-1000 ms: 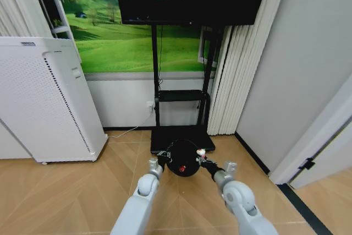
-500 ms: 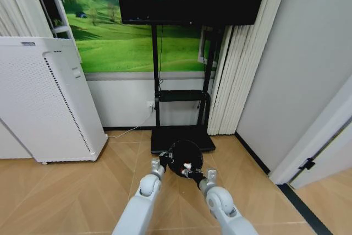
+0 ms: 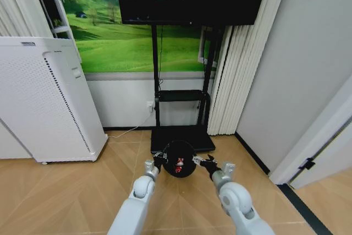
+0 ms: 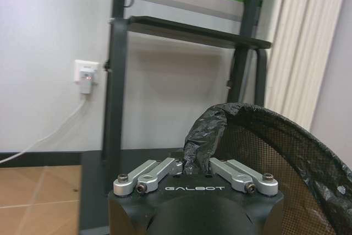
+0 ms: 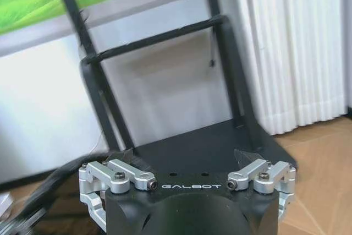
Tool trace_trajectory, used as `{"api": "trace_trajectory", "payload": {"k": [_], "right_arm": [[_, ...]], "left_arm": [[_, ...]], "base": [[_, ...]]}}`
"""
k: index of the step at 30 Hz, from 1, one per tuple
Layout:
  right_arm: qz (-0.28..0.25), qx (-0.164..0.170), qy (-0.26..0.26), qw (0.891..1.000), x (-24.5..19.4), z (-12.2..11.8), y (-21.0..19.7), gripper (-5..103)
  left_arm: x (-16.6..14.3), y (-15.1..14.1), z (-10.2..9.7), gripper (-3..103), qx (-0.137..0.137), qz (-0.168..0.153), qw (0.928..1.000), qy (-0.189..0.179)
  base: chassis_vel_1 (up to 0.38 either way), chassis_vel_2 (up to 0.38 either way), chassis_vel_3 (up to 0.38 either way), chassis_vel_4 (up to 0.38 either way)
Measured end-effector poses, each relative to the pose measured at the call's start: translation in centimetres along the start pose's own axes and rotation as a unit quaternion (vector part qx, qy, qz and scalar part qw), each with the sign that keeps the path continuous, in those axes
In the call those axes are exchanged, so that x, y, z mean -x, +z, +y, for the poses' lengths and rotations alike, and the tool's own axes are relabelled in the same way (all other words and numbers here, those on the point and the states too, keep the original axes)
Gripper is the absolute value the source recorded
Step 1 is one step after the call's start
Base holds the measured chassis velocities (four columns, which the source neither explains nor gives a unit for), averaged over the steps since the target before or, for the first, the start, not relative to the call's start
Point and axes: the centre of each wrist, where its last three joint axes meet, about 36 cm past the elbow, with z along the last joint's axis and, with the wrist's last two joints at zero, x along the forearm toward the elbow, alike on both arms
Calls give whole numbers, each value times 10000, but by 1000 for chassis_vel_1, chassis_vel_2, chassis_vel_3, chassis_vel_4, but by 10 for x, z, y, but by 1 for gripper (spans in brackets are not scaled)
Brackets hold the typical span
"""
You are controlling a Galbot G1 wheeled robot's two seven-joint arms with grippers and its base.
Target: Pick up the trash bin and place the garbage on the floor into it.
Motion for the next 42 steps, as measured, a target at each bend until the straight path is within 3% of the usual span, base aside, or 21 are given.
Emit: {"api": "trace_trajectory", "payload": {"k": [2, 4, 6, 7, 8, 11, 12, 14, 27, 42], "right_arm": [[14, 9, 79, 10000, -2, -4, 1, 100], [72, -148, 409, 9990, -3, -15, 21, 100], [82, -219, 478, 9986, -3, -17, 28, 100], [71, -564, 661, 9962, -1, -27, 52, 100], [71, -564, 661, 9962, -1, -27, 52, 100], [-46, -1533, 1016, 9829, 6, -44, 99, 100], [-46, -1533, 1016, 9829, 6, -44, 99, 100], [11, -1835, 1101, 9768, 8, -49, 121, 100], [123, -1897, 1091, 9757, -5, -48, 137, 100], [134, -1892, 1063, 9761, -17, -50, 137, 100]], "left_arm": [[-4, -1, 7, 7, 11, -8, 10000, -56], [-16, -4, 28, 7, 17, -63, 9997, -243], [-19, -5, 33, 7, 21, -73, 9996, -281], [-28, -7, 46, 7, 35, -99, 9992, -381], [-28, -7, 46, 7, 35, -99, 9992, -381], [-47, -9, 61, 7, 28, -128, 9986, -504], [-47, -9, 61, 7, 28, -128, 9986, -504], [-57, -9, 66, 7, 17, -116, 9984, -546], [-64, -14, 65, 7, 38, -156, 9984, -546], [-64, -14, 61, 7, 43, -153, 9984, -546]], "base": [[0, 0, 0, 0], [0, 0, 0, 0], [0, 0, 0, 0], [0, 0, 0, 0], [0, 0, 0, 0], [0, 0, 0, 0], [0, 0, 0, 0], [0, 0, 0, 0], [28, 0, -28, 1], [196, -22, -180, 24]]}}
